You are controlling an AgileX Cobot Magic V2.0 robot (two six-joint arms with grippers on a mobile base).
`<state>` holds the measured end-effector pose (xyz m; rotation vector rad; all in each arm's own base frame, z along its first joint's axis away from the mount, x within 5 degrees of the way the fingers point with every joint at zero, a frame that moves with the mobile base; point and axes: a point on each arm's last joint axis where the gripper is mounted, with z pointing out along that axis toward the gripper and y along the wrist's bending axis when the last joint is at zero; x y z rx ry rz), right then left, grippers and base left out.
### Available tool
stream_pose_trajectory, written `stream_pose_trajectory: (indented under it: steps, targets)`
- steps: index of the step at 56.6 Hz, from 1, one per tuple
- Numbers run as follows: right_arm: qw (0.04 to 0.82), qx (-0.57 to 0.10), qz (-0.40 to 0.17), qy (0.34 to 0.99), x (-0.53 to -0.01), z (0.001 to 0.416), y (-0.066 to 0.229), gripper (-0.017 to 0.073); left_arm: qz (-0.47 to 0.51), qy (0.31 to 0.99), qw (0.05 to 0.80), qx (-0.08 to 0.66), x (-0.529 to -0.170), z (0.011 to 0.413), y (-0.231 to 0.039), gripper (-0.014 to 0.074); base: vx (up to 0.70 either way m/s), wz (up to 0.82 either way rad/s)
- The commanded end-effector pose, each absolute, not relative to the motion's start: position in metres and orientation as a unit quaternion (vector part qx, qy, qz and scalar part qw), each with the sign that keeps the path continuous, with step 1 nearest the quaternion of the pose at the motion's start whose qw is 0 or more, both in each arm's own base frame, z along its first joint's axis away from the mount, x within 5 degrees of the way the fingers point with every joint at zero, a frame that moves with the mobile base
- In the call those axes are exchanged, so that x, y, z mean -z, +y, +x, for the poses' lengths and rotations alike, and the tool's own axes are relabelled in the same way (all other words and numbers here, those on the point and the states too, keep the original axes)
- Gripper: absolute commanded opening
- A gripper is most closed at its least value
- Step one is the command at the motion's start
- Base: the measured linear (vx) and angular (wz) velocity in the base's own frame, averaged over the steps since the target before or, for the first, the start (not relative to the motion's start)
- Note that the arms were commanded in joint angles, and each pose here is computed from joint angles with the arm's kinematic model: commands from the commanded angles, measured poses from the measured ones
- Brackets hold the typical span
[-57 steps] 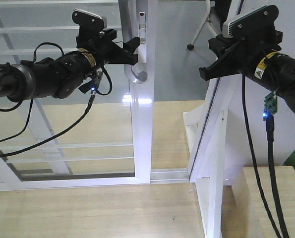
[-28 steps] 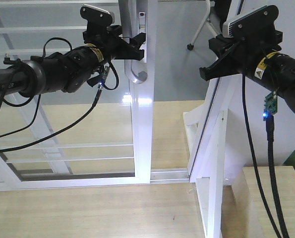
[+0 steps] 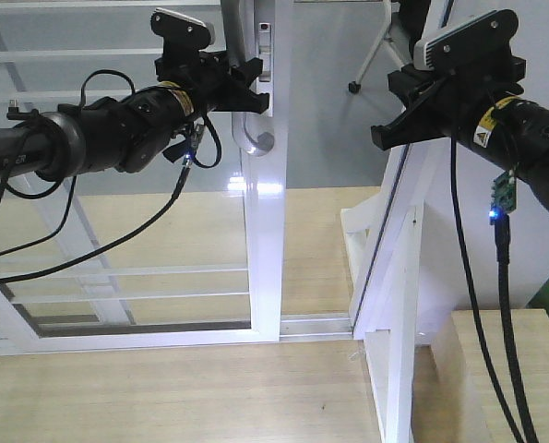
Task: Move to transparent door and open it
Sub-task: 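Grasp the door's vertical frame edge with the left gripper, release right, then push the door frame farther along the track with the left gripper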
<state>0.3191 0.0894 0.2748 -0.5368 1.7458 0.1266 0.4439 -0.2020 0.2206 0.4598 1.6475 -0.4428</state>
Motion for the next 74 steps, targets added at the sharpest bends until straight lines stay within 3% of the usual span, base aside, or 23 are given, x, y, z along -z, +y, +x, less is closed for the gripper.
stream_pose_trajectory:
  steps: [1, 4, 49, 74]
  targets:
    - [0.658, -0.065, -0.229, 0.714, -0.301, 0.317, 0.090, -0.0001, 0.191, 0.660, 0.692, 0.219, -0.269, 0.439, -0.204, 0.0044, 0.00, 0.00]
    - [0.658, -0.065, -0.229, 0.714, -0.301, 0.317, 0.090, -0.0001, 0.191, 0.660, 0.692, 0.219, -0.269, 0.439, -0.204, -0.0010, 0.00, 0.00]
    - [0.659, -0.066, -0.227, 0.714, -0.301, 0.317, 0.090, -0.0001, 0.158, 0.692, 0.682, 0.176, -0.284, 0.446, -0.167, -0.0003, 0.00, 0.00]
    - [0.660, -0.067, -0.227, 0.713, -0.302, 0.317, 0.090, -0.0001, 0.137, 0.712, 0.675, 0.134, -0.306, 0.437, -0.131, -0.0003, 0.00, 0.00]
